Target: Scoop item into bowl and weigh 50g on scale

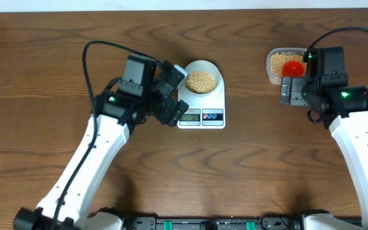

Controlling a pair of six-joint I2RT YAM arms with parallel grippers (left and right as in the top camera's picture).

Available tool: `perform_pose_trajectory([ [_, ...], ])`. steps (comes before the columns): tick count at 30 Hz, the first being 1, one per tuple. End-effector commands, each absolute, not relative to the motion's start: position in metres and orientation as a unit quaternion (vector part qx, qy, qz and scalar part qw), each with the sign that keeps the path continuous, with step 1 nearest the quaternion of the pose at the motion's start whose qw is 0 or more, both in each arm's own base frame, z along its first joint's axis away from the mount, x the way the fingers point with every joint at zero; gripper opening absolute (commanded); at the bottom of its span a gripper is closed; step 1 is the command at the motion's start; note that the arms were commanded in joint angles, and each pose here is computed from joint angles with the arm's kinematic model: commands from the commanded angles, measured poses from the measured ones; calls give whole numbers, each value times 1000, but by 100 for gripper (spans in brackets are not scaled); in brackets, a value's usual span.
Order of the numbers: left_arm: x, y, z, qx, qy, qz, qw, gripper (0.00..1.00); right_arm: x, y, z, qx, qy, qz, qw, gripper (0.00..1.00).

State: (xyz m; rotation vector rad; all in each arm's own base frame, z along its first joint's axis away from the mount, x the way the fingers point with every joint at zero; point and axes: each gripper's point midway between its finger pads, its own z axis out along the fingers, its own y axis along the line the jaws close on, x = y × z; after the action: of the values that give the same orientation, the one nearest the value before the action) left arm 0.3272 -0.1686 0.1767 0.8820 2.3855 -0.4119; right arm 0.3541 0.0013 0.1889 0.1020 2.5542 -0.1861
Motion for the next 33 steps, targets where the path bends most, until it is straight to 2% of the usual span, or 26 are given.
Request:
perform_pose_trajectory([
  [1, 330, -170, 161, 328, 895, -156, 259, 84, 356, 3, 199, 33, 952, -67, 297, 99],
  [11, 340, -176, 132, 295, 913, -166, 228, 85, 356, 3, 199, 33, 952, -67, 297, 99],
  [23, 335, -196, 115, 310, 912, -171, 206, 84, 356, 3, 199, 33, 952, -67, 297, 99],
  [33, 336, -192, 105, 262, 932, -163, 188, 85, 356, 3, 199, 33, 952, -67, 297, 99],
])
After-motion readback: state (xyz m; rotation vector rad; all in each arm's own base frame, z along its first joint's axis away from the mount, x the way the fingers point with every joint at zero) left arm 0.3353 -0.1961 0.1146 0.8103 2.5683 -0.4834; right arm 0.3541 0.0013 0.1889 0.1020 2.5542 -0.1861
